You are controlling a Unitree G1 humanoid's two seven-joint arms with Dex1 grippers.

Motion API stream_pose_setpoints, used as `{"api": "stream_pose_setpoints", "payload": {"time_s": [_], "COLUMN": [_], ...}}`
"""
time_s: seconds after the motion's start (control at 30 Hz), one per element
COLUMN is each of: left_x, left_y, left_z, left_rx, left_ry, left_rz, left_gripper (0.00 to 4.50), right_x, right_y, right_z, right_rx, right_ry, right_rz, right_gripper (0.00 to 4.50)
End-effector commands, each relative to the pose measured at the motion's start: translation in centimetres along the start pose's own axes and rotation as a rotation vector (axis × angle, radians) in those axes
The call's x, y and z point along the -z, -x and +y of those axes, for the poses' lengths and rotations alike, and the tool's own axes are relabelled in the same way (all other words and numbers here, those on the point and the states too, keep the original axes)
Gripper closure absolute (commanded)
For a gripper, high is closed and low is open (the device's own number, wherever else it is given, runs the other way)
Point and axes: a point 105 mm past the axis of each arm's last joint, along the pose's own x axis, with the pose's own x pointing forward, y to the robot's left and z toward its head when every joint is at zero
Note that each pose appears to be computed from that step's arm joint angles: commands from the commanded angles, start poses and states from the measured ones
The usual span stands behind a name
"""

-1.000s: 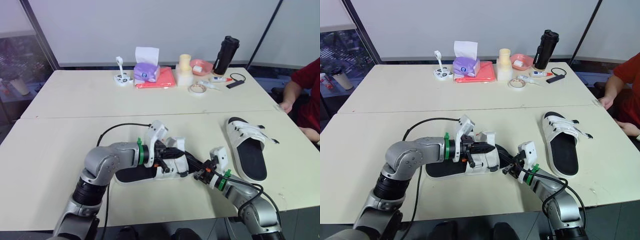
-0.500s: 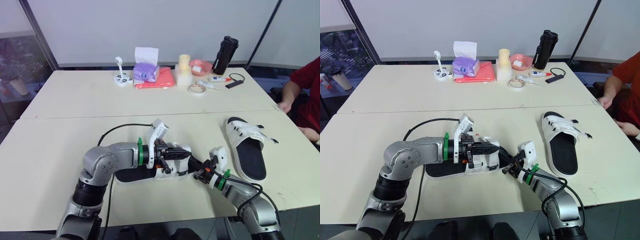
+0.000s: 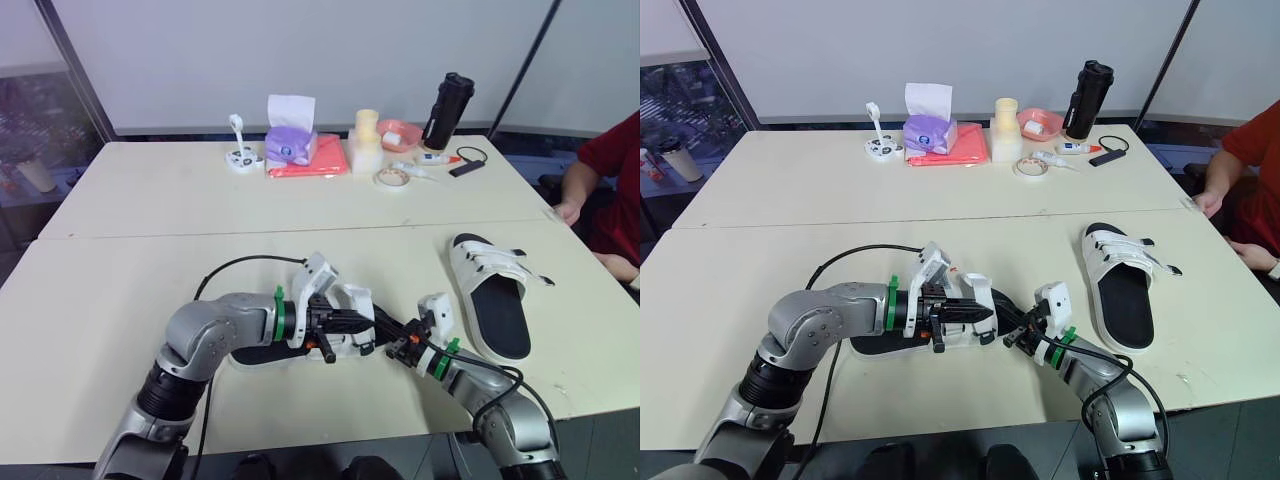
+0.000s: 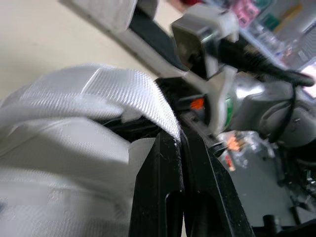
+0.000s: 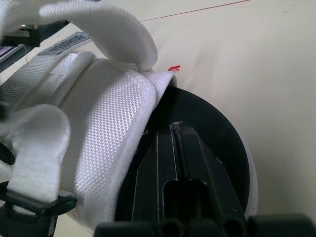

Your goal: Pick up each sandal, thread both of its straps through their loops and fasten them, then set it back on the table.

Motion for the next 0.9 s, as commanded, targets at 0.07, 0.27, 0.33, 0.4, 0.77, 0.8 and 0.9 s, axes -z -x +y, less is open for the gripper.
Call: {"api": "stream_pose_setpoints", "payload": {"time_s": [0.07,0.27,0.33,0.4,0.77,0.8,0.9], "left_x": [-0.7,-0.5,-0.6,-0.7,-1.0,-1.0,-0.6], "left_y": [0.5,0.7,0.6,0.6,0.8,0.9,1.1], "left_z": [-0.5,0.1,0.4,0.9,1.8,1.8,1.5], "left_rx": [0.013,-0.017,-0.032,-0.058,-0.108,-0.108,-0.097], "left_ry": [-0.013,-0.014,-0.015,-0.017,-0.027,-0.026,-0.029], "left_rz": [-0.024,-0.024,-0.029,-0.035,-0.063,-0.061,-0.047], "left_gripper": [4.47,4.47,4.47,4.47,1.83,1.83,1.83], "right_x": [6.7,6.6,6.5,6.5,6.7,6.7,6.7], "right_y": [0.5,0.3,0.2,0.2,0.2,0.2,0.1], "right_z": [0.3,0.3,0.3,0.3,0.4,0.4,0.4], "right_rx": [0.016,0.013,0.015,0.016,0.016,0.017,0.016], "right_ry": [-0.132,-0.130,-0.130,-0.130,-0.135,-0.135,-0.134], "right_rz": [0.226,0.226,0.224,0.223,0.222,0.221,0.221], "right_gripper": [4.50,4.50,4.50,4.50,4.50,4.50,4.50]}}
